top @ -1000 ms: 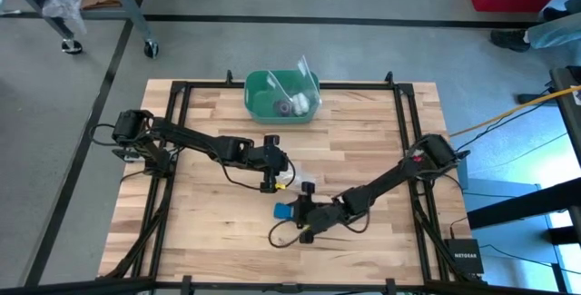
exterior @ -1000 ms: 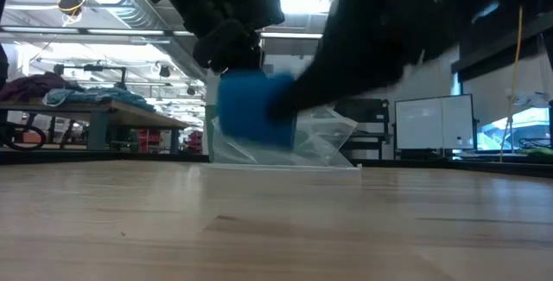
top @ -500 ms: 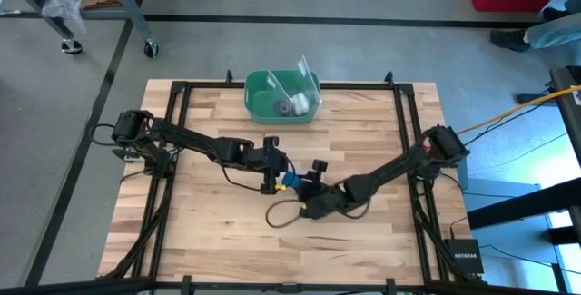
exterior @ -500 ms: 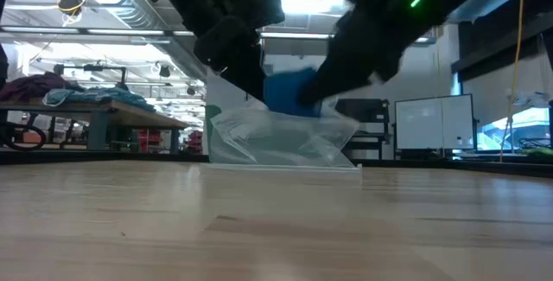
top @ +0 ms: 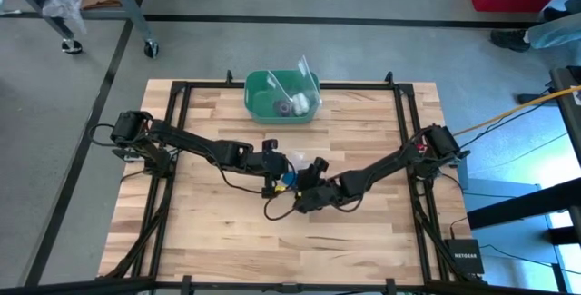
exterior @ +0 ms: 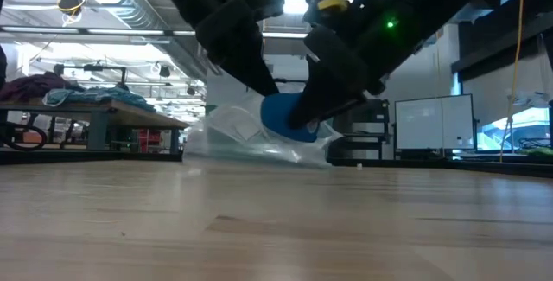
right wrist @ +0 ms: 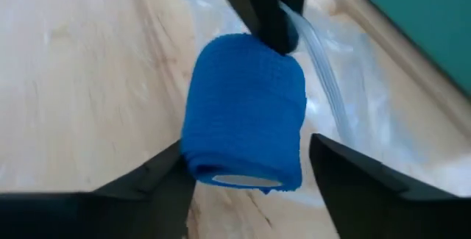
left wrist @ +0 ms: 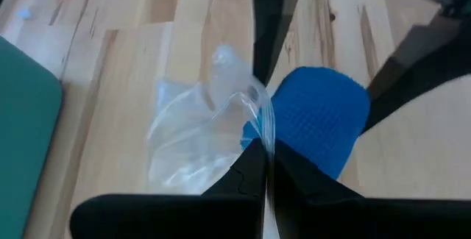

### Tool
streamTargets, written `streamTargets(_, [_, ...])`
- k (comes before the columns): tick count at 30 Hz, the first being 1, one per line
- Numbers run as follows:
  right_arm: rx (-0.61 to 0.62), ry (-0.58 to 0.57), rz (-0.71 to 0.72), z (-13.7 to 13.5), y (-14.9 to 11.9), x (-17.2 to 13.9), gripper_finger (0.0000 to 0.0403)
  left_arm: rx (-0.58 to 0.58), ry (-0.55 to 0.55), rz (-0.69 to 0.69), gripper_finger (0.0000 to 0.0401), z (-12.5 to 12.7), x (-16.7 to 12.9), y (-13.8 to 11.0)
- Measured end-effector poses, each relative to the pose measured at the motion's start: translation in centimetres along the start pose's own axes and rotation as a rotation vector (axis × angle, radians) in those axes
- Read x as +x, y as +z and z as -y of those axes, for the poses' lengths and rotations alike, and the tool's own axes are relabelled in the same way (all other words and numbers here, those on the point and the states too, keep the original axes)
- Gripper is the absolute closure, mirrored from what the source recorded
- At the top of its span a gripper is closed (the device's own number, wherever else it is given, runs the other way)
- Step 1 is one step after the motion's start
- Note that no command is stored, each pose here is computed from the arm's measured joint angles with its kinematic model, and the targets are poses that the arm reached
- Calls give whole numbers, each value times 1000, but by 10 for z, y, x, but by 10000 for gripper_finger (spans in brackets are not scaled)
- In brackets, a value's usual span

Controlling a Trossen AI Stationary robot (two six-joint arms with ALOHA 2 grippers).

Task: Roll bandage
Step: Put the blue bandage into the transparent zip bag, then close the transparent zip bag

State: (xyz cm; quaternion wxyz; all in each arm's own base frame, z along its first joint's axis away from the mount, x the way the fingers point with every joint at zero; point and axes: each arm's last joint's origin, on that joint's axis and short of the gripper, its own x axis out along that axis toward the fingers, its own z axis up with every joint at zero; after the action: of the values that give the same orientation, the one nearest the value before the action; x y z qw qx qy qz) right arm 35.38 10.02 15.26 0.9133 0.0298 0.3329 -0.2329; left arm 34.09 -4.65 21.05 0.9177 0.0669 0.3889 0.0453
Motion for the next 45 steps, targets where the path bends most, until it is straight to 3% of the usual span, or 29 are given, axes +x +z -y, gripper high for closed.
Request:
streamTargets(7, [84,-14,-54,-1,8,-4,107,56,28,-11,396,0,-1,-1])
streamTargets(12, [137,-1,-126,-2,15,-8,124,65,29,-20,396,2,-1,-2])
streamTargets(19, [239,-31,-191,1,11,-9,152,51,109,-10,396,1,-1,-1])
streamTargets(26, [249,-61,-168,2,11,-10,164,58,128,0,396,9,-4,-1])
streamTargets(32, [218,-131,-71,3,15,-9,165,81,50,-6,396,18,-6,-2])
streamTargets(37, [127,-46,-29,-6,27,-35,165,120,45,3,396,21,-15,-1])
streamTargets(41, [-16,139,-35,-19,38,-68,165,146,98,2,396,18,-20,0])
streamTargets(45, [-86,288,-101,-30,42,-94,165,171,71,36,396,18,-27,4])
